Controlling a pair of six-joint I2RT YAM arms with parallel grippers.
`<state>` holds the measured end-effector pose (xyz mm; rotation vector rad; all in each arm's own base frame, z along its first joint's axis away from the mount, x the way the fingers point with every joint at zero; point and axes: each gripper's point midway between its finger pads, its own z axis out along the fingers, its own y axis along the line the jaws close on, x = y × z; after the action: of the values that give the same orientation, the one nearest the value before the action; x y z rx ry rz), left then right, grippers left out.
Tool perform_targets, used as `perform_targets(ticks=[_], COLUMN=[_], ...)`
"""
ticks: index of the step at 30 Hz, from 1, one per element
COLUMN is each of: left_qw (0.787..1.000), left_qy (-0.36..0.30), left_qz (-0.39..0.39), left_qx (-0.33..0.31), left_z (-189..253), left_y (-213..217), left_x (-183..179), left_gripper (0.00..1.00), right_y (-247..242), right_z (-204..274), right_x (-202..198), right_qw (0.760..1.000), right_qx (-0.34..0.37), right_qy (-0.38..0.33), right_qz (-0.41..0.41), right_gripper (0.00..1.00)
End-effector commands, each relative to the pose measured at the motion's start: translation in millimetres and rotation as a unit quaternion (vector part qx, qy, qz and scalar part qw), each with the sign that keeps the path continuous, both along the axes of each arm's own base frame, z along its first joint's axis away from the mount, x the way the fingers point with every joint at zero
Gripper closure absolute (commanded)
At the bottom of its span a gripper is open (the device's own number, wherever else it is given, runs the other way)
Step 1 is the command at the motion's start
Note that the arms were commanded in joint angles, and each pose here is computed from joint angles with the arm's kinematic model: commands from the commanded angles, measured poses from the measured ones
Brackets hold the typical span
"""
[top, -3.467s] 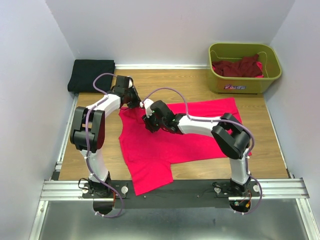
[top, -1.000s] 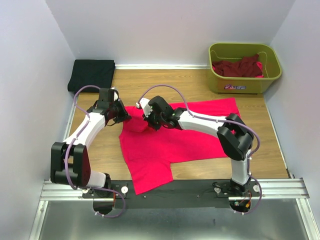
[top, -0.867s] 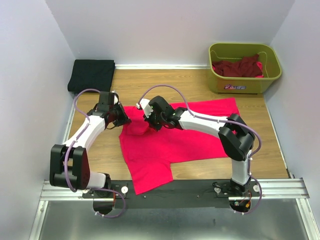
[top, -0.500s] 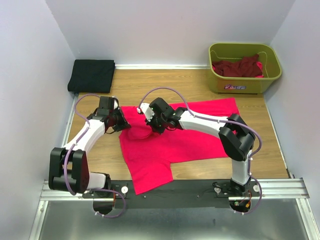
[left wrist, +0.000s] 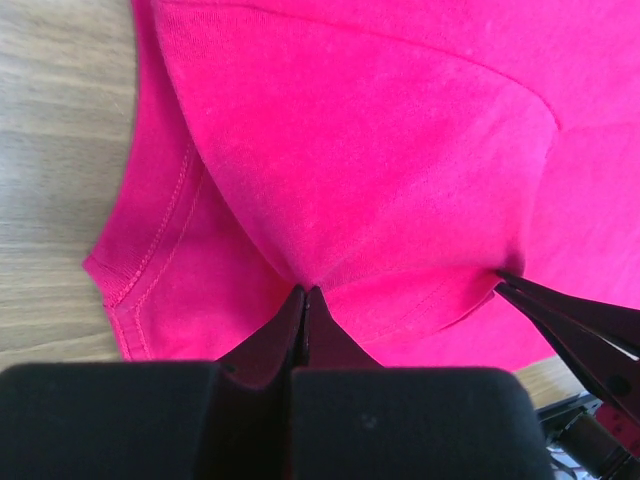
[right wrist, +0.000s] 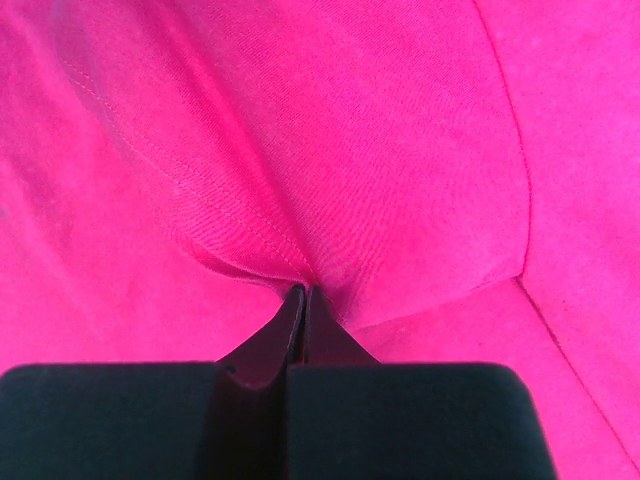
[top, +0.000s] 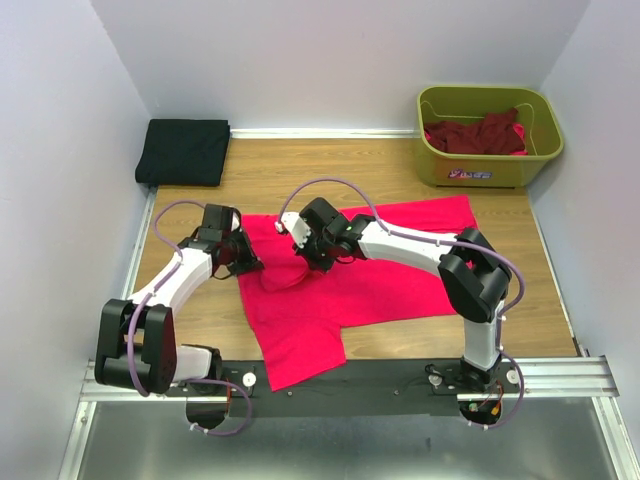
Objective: Fold and stack the t-shirts
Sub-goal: Fold the tshirt
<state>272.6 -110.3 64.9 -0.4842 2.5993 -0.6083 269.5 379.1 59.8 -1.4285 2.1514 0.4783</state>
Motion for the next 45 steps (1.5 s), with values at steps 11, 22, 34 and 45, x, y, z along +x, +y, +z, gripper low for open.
perform_targets(ticks=[11, 22, 34, 45], left_qw=[1.0, 0.99, 0.986, 0.991], left_qy=[0.018, -0.076, -0.087, -0.047], left_qz=[0.001, 0.076, 0.089, 0.076], left_qx=[0.009, 0.086, 0.113, 0.104], left_z=[-16, 35, 11, -31], left_y=[-3, 49, 73, 66], left_x=[-16, 36, 125, 145], left_gripper=[0.96, 0.49, 0.51, 0.57], right_y=[-12, -64, -259, -384], right_z=[-20, 43, 57, 33], right_x=[-30, 45, 149, 155], right_qw=[0.996, 0.991, 0.846, 0.669], right_qx=[-0.037, 0.022, 0.098, 0.196], right_qy=[0.069, 0.038, 0.034, 0.029], right_qz=[0.037, -0.123, -0.524, -0.717], right_gripper=[0.81, 0.42, 0.41, 0.44])
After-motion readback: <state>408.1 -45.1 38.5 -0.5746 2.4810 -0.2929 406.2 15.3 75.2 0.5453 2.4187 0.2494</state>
